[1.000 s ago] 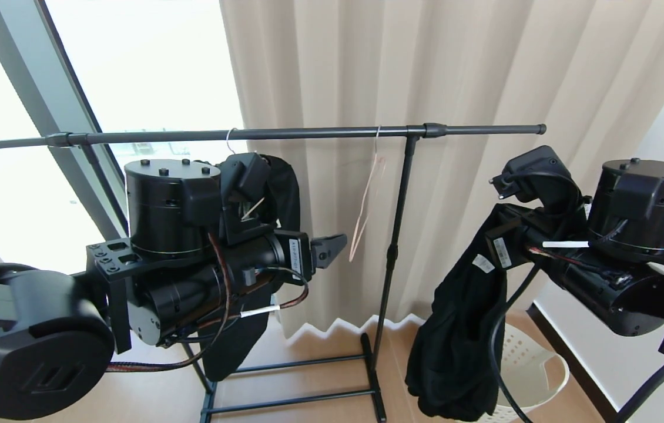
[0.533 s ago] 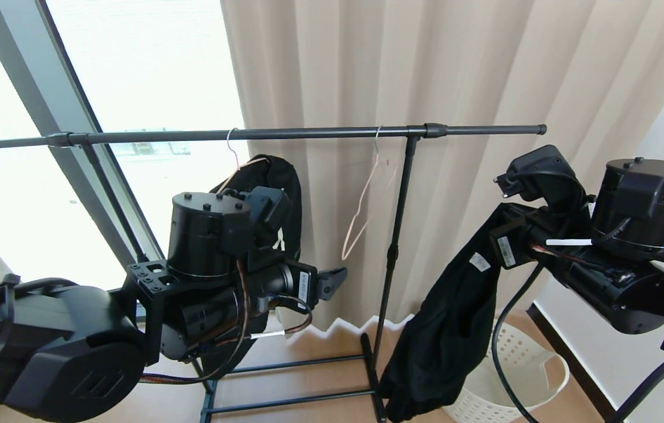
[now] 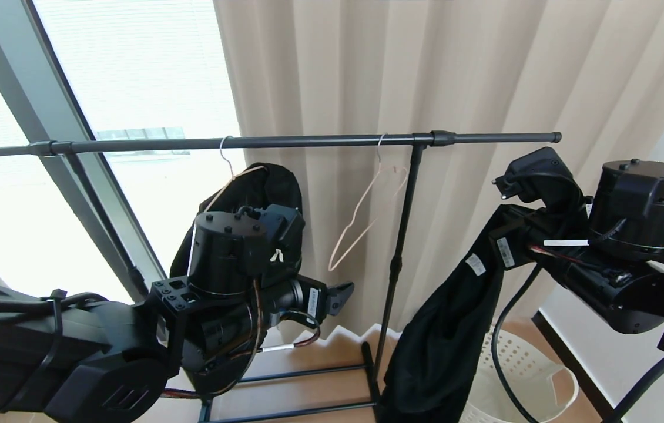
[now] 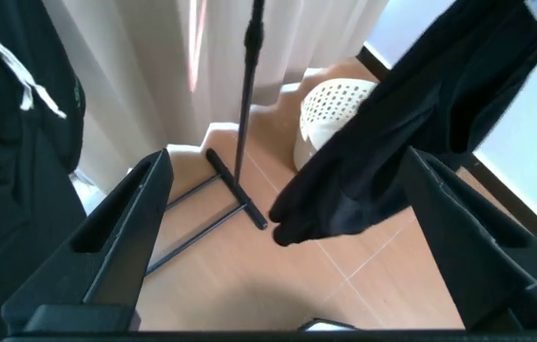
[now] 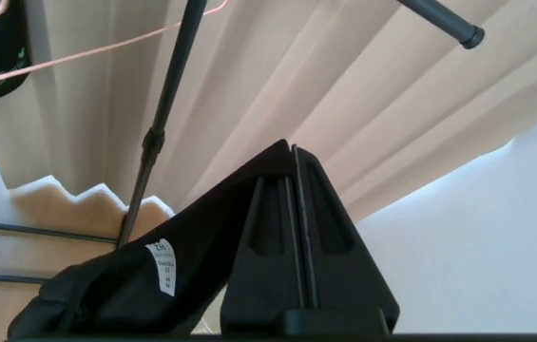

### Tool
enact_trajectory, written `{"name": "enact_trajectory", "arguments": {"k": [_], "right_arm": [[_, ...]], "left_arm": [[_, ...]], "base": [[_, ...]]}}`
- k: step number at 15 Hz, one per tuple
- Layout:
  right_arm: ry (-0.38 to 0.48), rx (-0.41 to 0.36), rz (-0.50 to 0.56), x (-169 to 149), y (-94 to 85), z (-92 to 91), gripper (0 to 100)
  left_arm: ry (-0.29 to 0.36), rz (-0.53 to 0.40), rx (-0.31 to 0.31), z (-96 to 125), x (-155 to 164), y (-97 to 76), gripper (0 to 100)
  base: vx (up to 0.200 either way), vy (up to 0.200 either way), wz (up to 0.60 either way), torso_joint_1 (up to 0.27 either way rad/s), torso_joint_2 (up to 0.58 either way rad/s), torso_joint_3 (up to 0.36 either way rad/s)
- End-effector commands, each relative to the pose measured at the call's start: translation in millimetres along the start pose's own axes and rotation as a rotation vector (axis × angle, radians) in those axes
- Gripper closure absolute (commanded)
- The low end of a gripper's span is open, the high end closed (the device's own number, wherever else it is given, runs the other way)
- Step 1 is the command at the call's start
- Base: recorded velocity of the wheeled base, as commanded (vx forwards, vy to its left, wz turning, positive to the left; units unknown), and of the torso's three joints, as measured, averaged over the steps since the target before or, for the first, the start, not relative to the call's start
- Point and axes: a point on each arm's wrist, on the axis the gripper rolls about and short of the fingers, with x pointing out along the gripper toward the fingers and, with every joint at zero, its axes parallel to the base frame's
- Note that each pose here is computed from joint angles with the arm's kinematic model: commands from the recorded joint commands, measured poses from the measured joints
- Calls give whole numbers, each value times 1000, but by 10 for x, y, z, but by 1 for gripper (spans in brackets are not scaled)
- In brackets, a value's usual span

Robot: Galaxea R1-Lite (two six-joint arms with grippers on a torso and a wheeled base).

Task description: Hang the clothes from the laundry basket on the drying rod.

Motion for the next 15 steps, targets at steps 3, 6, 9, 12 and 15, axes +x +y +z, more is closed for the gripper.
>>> {"name": "enact_trajectory", "arguments": {"k": [3,6,9,12,15], "right_arm": [[-2,1,1,1,5,5,100],[-7,4,-1,-12,-8,16,100],[-3,1,0,-14,-5,3,100],[-5,2,1,-27,-9,2,100],[-17,9,1,-79,-41,20,100]], "left_arm": [[11,-1,0,-29,18,-3,0],[-7,-2,33,16,38,4,0],[-36,33,139,138,256,112,0],[-83,69,169,307,651,242,0],[-103,27,200,344,958,307,0]], "base": [[133,0,0,11,5,2],[0,0,0,0,0,0],[0,0,0,0,0,0],[0,0,0,0,0,0],[0,0,0,0,0,0]]}}
